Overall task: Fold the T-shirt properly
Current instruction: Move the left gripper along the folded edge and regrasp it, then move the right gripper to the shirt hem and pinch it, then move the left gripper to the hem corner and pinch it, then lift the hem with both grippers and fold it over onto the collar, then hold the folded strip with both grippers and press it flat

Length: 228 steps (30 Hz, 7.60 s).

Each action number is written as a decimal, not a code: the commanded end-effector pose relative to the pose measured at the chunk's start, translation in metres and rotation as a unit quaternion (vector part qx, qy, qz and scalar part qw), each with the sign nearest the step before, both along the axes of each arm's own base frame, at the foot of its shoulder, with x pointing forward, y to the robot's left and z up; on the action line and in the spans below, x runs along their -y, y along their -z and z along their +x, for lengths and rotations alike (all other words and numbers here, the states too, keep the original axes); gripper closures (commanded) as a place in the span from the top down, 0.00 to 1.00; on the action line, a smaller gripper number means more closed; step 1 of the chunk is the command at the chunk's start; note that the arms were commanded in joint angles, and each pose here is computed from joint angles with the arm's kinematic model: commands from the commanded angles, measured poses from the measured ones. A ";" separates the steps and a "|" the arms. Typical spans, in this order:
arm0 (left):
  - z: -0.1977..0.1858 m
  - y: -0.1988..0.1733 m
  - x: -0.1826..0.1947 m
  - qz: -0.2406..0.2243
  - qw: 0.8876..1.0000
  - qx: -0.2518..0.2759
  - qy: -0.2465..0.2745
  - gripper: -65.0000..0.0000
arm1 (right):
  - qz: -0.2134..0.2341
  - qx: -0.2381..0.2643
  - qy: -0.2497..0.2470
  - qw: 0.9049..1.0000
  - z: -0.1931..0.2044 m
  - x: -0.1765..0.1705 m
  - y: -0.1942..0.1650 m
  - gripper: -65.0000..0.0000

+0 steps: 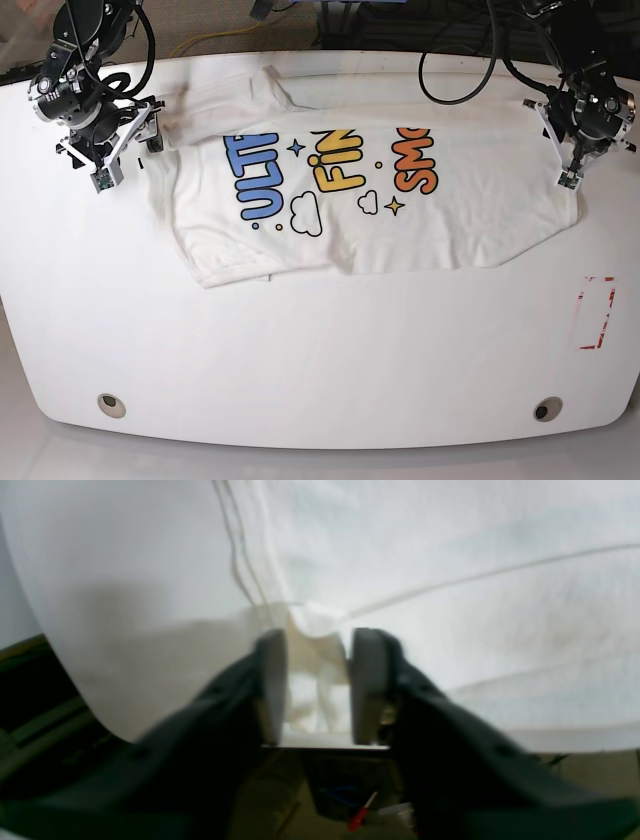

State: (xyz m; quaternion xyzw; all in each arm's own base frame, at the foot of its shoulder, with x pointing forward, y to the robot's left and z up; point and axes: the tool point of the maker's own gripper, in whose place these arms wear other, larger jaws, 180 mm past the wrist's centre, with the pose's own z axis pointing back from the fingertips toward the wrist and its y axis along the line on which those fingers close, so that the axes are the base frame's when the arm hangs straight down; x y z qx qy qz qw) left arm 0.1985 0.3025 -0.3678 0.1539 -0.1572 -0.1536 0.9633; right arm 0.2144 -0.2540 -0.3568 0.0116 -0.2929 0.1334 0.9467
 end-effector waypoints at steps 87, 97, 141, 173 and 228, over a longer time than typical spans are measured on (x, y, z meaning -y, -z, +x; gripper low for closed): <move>0.025 -0.041 -0.057 0.023 0.987 0.150 -0.053 0.72 | 0.181 0.044 -0.002 0.982 0.230 -0.066 0.028 0.66; 0.077 -0.073 -0.065 0.011 0.974 0.202 -0.098 0.90 | 0.163 0.038 -0.012 0.986 0.221 -0.079 0.047 0.36; 0.209 0.012 -0.026 -0.177 0.956 0.217 -0.090 0.00 | 0.137 0.069 -0.016 0.988 0.224 -0.070 0.031 0.02; 0.114 -0.028 0.014 -0.071 0.966 0.229 0.097 0.00 | -0.113 0.039 -0.029 0.992 0.080 -0.017 -0.026 0.03; 0.068 0.029 -0.008 -0.140 0.981 0.128 0.028 0.65 | 0.123 -0.016 -0.015 0.992 0.084 -0.030 0.070 0.41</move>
